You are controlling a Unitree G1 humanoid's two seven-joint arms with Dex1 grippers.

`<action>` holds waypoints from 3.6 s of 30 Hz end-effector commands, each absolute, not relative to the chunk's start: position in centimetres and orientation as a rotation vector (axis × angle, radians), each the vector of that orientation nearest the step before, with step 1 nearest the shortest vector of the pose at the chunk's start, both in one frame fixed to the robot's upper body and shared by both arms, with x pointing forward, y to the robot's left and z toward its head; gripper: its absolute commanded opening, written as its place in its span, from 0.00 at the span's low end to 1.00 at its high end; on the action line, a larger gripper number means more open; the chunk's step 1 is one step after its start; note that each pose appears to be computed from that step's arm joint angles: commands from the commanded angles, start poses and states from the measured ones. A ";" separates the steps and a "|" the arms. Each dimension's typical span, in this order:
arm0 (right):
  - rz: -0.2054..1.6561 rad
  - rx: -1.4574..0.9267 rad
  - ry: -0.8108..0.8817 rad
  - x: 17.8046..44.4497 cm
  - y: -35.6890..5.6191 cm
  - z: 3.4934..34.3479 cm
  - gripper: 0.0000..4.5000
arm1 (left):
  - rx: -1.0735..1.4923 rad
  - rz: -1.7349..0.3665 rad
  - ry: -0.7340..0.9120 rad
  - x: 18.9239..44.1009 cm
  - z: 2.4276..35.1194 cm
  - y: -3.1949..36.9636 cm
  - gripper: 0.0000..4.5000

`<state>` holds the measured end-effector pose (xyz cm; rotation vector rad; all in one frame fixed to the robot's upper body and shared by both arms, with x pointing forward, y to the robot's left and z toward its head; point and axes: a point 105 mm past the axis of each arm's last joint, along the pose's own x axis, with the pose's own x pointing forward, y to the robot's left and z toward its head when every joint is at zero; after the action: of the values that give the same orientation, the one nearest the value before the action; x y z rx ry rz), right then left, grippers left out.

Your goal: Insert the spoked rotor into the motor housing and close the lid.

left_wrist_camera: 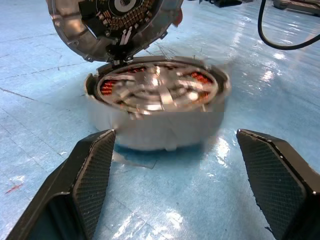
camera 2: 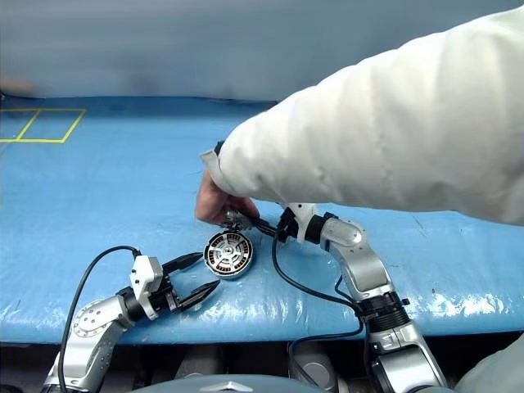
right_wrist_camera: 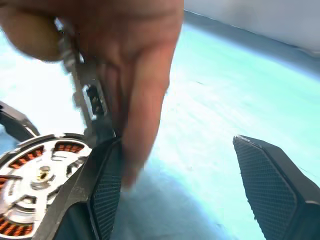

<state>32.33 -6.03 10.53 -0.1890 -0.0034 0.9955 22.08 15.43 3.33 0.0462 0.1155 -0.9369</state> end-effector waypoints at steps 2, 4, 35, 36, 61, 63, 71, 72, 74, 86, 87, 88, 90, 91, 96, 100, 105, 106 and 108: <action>0.913 -0.207 -0.050 33.6 -7.2 11.9 0.79 | 0.048 -0.948 0.102 22.0 3.6 15.2 0.92; 0.895 -0.199 -0.045 33.8 -7.5 11.9 0.79 | 0.050 -0.945 0.099 22.1 3.6 15.2 0.92; 0.747 -0.185 0.100 36.0 -8.3 8.7 0.08 | 0.032 -0.930 0.096 21.7 3.5 15.4 0.92; 0.752 -0.179 0.099 36.0 -8.0 8.7 0.08 | 0.032 -0.929 0.098 21.6 3.5 15.4 0.92; 1.365 -0.103 -0.039 30.5 -0.3 13.3 0.08 | 0.025 -0.915 0.111 21.4 3.1 15.4 0.92; 1.418 -0.140 -0.022 29.2 0.0 12.6 0.08 | 0.027 -0.920 0.112 21.5 3.1 15.4 0.92; 1.488 -0.300 0.085 26.8 0.3 8.7 0.08 | 0.034 -0.928 0.116 21.6 3.2 15.5 0.92; 1.481 -0.310 0.097 26.8 0.3 8.3 0.08 | 0.034 -0.929 0.118 21.6 3.2 15.5 0.92; 1.465 -0.337 0.119 27.0 0.3 7.6 0.08 | 0.035 -0.930 0.120 21.5 3.2 15.5 0.92; 1.363 -0.213 0.039 27.7 -0.1 8.8 0.08 | 0.036 -0.932 0.127 21.3 3.2 15.6 0.92; 1.340 -0.175 0.007 28.0 -0.1 9.5 0.08 | 0.036 -0.934 0.127 21.3 3.2 15.6 0.92; 1.316 -0.150 -0.028 28.3 -0.2 10.3 0.08 | 0.035 -0.935 0.127 21.4 3.2 15.5 0.92; 1.303 -0.158 -0.058 28.3 -0.3 10.8 0.17 | 0.035 -0.937 0.125 21.4 3.2 15.4 0.92; 1.309 -0.163 -0.060 28.2 -0.4 10.8 0.21 | 0.035 -0.937 0.124 21.5 3.2 15.4 0.92; 1.354 -0.181 -0.076 27.3 -0.4 11.2 0.56 | 0.036 -0.939 0.111 21.8 3.3 15.2 0.92; 1.368 -0.206 -0.066 27.0 -0.1 10.9 0.85 | 0.036 -0.940 0.112 21.8 3.3 15.2 0.92; 1.353 -0.215 -0.032 27.3 0.1 9.8 0.85 | 0.034 -0.935 0.118 21.7 3.2 15.3 0.92; 1.353 -0.221 -0.025 27.3 0.2 9.6 0.85 | 0.035 -0.933 0.118 21.6 3.2 15.3 0.92; 1.352 -0.236 -0.014 27.3 0.2 9.2 0.85 | 0.034 -0.931 0.119 21.6 3.2 15.3 0.92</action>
<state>27.47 -0.22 8.72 -0.2220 0.0224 1.3446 21.66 15.41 2.86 0.0292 0.1325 -0.9292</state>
